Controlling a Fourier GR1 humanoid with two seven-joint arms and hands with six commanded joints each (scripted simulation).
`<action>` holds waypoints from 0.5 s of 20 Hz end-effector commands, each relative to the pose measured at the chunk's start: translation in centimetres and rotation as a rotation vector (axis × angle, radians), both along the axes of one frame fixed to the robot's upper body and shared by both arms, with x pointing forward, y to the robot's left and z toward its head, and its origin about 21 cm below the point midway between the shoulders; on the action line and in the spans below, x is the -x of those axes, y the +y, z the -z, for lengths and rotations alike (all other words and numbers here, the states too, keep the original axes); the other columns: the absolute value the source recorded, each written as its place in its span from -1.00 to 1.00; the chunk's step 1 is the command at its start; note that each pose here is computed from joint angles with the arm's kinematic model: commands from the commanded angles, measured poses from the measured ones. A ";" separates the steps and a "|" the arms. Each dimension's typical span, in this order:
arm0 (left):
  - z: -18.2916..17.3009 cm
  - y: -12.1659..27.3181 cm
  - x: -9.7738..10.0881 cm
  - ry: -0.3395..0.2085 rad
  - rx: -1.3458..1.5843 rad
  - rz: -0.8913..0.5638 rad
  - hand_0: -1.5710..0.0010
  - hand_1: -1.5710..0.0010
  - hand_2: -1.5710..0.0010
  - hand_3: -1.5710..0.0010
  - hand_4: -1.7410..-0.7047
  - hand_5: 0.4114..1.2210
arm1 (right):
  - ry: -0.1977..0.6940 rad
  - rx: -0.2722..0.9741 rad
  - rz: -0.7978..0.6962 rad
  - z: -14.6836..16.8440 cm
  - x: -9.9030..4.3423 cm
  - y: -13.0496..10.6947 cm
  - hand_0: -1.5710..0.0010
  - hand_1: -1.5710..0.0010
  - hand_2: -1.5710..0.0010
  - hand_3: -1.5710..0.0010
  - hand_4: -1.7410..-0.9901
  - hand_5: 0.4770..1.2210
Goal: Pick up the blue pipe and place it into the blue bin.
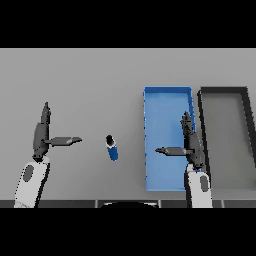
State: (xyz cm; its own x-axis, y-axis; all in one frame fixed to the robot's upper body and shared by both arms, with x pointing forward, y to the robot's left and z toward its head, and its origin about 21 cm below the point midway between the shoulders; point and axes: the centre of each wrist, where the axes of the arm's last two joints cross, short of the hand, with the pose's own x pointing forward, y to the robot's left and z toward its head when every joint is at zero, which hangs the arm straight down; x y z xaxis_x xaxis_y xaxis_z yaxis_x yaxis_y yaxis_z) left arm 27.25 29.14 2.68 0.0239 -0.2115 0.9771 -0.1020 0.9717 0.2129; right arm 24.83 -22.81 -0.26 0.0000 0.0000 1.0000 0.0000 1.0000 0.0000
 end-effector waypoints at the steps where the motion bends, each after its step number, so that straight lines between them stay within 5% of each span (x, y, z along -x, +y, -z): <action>1: 0.0 0.0 0.0 -0.005 0.000 0.000 1.00 1.00 1.00 1.00 0.50 -0.55 | 0.000 0.000 0.001 0.0 0.0 0.0 1.00 1.00 1.00 1.00 0.43 -0.59; 6: 0.0 -0.1 0.2 -0.008 -0.002 0.009 1.00 1.00 1.00 1.00 0.50 -0.55 | 0.000 -0.004 -0.002 0.1 -0.1 0.1 1.00 1.00 1.00 1.00 0.43 -0.59; 8: 0.2 2.6 1.4 -0.009 -0.126 0.185 1.00 1.00 1.00 1.00 0.50 -0.55 | -0.132 0.228 -0.060 -0.6 1.7 -2.1 1.00 1.00 1.00 1.00 0.44 -0.59; 10: 0.6 3.4 1.9 0.006 -0.167 0.263 1.00 1.00 1.00 1.00 0.51 -0.56 | -0.135 0.295 -0.091 -0.7 2.5 -2.2 1.00 1.00 1.00 1.00 0.45 -0.60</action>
